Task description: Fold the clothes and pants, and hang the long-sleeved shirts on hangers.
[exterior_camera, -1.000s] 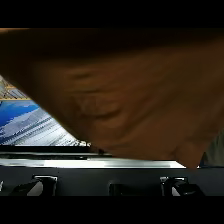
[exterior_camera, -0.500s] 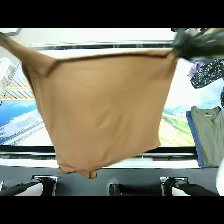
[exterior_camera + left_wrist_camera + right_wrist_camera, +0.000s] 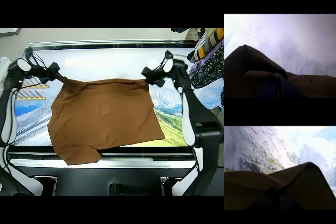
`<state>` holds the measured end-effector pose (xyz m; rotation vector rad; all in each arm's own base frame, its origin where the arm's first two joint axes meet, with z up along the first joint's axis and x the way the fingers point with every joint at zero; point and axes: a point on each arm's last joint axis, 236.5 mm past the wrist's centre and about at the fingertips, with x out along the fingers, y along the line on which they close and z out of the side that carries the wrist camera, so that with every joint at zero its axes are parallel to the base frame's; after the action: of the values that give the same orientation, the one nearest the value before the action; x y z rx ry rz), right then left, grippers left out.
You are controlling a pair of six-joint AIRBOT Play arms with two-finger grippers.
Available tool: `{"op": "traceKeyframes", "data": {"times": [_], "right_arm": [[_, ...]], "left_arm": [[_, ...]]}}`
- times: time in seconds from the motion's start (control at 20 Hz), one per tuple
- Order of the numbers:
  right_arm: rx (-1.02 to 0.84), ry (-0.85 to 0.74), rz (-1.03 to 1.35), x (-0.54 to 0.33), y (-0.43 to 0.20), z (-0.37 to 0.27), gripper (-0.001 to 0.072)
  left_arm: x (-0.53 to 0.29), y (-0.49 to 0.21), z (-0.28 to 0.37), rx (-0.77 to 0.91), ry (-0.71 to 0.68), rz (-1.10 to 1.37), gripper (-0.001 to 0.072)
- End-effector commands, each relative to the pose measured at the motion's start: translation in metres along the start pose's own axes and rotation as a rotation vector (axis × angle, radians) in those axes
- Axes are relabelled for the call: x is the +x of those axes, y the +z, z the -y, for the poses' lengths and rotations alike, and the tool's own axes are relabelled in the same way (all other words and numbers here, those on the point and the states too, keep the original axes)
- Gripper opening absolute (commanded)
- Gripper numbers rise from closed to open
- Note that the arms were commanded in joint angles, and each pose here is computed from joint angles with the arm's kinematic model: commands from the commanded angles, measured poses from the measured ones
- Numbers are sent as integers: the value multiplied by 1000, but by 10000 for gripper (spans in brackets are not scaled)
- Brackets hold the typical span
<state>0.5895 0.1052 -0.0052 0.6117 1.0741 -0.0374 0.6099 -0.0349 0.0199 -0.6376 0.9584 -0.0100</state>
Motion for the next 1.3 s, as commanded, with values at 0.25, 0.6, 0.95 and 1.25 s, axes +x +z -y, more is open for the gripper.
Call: {"op": "traceKeyframes", "data": {"times": [0.25,0.6,0.95,1.25], "right_arm": [[2,127,-81,-4,2,4,449],[-222,151,-409,-143,-35,111,419],[60,166,-575,-158,-133,201,496],[133,183,-696,-134,-216,227,610]], "left_arm": [[7,-33,9,102,-90,-194,431],[-122,-14,-35,102,-30,-216,468],[-195,-95,-89,-51,73,-273,468],[-209,-185,-121,-161,96,-274,469]]}}
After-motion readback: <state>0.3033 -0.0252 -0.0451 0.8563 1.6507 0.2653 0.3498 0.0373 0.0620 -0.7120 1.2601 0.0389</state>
